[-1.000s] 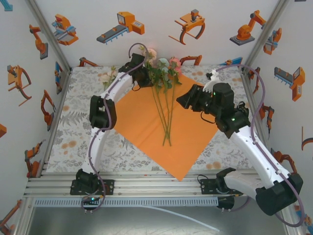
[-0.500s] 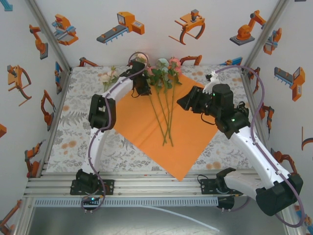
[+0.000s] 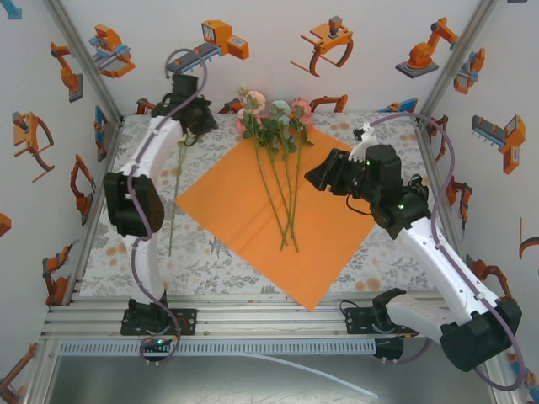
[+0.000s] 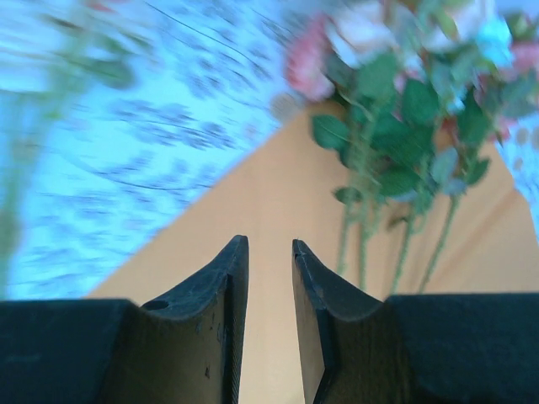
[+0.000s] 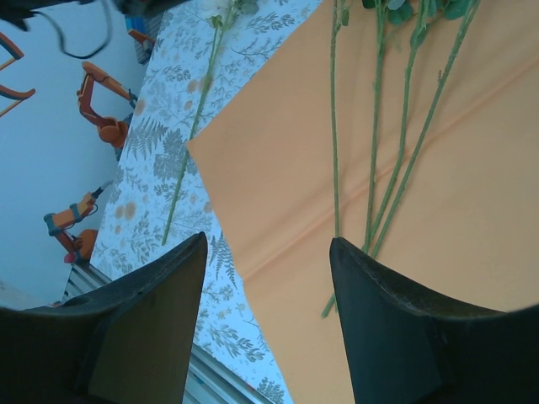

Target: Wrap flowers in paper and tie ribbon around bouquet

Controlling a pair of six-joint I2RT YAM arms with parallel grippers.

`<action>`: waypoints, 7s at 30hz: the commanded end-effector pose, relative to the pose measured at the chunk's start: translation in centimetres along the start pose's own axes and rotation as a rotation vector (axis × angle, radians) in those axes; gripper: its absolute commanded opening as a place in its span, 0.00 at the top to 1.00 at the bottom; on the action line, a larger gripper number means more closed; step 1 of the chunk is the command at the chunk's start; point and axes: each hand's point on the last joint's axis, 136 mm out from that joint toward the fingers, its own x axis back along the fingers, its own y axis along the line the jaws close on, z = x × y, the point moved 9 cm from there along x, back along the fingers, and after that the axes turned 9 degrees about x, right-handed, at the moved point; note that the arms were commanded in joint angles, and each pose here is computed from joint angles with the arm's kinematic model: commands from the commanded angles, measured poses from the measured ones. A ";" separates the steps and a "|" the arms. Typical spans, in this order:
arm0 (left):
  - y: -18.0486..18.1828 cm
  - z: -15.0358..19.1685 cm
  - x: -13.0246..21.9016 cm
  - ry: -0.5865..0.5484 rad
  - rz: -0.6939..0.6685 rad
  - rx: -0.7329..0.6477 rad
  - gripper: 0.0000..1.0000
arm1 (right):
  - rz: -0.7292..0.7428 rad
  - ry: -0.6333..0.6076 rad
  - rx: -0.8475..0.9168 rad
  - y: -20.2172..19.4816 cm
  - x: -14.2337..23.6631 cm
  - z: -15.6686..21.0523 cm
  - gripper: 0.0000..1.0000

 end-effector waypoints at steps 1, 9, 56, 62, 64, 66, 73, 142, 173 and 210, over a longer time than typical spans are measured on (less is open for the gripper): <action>5.3 -0.2 -0.3 0.008 -0.195 -0.088 0.69 | -0.021 -0.017 0.018 0.3 0.0 -0.1 0.44; 9.6 0.8 -3.8 0.152 -0.340 -0.263 0.69 | -0.022 -0.003 0.018 0.2 -0.9 -0.3 0.44; 18.5 7.2 -9.4 0.550 -0.441 -0.221 0.89 | -0.006 0.022 0.026 0.7 0.2 -0.9 0.44; 16.1 3.4 -6.6 0.422 -0.359 -0.224 0.99 | -0.011 0.019 0.037 0.9 0.2 -1.2 0.44; 14.9 1.9 -5.2 0.366 -0.324 -0.224 1.00 | -0.012 0.020 0.035 0.8 0.1 -1.1 0.44; 14.1 0.4 -3.7 0.302 -0.320 -0.226 1.00 | -0.016 0.020 0.033 0.9 0.0 -1.1 0.44; 11.5 -3.0 1.5 0.152 -0.270 -0.160 1.00 | -0.015 0.016 0.032 0.8 -0.1 -1.0 0.44; -13.8 8.8 3.2 0.212 0.382 -0.158 0.57 | 0.354 0.148 -0.217 -2.8 3.7 4.1 0.45; 5.4 21.7 18.0 0.310 0.258 -0.015 0.01 | 0.504 0.469 -0.675 -9.6 6.0 24.0 0.14; 4.5 27.9 21.7 0.384 0.788 -0.755 0.03 | 0.359 0.375 -0.759 -5.8 2.1 18.2 0.97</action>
